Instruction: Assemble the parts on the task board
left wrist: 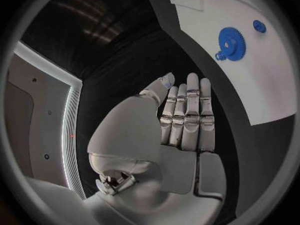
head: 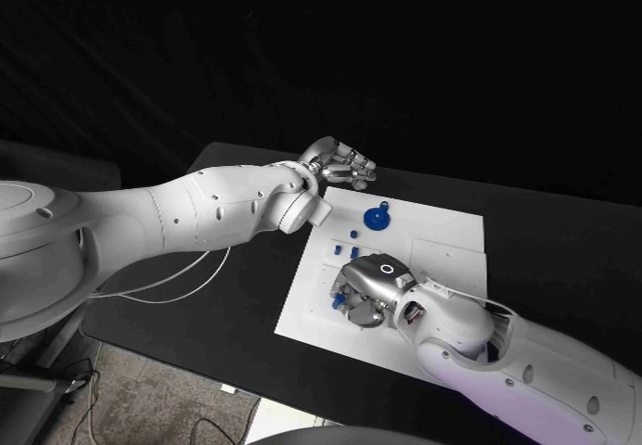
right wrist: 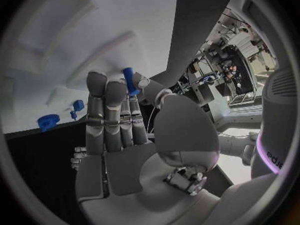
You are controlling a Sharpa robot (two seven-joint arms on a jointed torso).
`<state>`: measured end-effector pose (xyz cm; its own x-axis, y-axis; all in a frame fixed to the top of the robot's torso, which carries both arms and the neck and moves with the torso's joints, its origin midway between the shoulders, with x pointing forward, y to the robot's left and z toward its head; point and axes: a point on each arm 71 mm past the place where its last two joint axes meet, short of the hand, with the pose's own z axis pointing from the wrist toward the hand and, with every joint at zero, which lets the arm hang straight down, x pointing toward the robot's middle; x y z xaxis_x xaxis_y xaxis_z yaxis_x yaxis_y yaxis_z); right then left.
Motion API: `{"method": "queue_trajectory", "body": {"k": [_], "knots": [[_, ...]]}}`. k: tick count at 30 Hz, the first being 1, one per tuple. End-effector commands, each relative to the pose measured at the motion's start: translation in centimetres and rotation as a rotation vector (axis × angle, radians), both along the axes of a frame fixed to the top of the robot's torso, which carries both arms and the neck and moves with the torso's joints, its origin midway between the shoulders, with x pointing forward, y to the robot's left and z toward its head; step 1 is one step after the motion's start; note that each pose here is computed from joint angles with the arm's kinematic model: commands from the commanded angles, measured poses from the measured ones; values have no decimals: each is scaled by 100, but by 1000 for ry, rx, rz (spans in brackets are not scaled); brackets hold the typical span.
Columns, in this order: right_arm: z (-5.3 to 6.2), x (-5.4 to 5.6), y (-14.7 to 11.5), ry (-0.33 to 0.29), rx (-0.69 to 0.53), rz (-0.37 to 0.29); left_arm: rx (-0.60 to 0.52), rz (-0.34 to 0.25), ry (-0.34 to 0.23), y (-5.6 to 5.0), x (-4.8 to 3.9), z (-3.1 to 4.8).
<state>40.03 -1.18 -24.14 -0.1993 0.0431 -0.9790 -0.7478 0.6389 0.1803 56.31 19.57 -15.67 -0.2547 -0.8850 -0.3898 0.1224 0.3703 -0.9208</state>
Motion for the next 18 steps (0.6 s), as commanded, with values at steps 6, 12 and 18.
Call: {"method": "queue_trajectory", "body": {"k": [6,12,18], "knots": [[-68,-17,-16,42,1,2,-7,-13,3,-20,-3,9],[-53,-11,-26,44,35,-4,-6,-13,6,-16,-3,6],[-37,-2,-38,35,63,-15,-6,-14,9,-12,-3,4]]}}
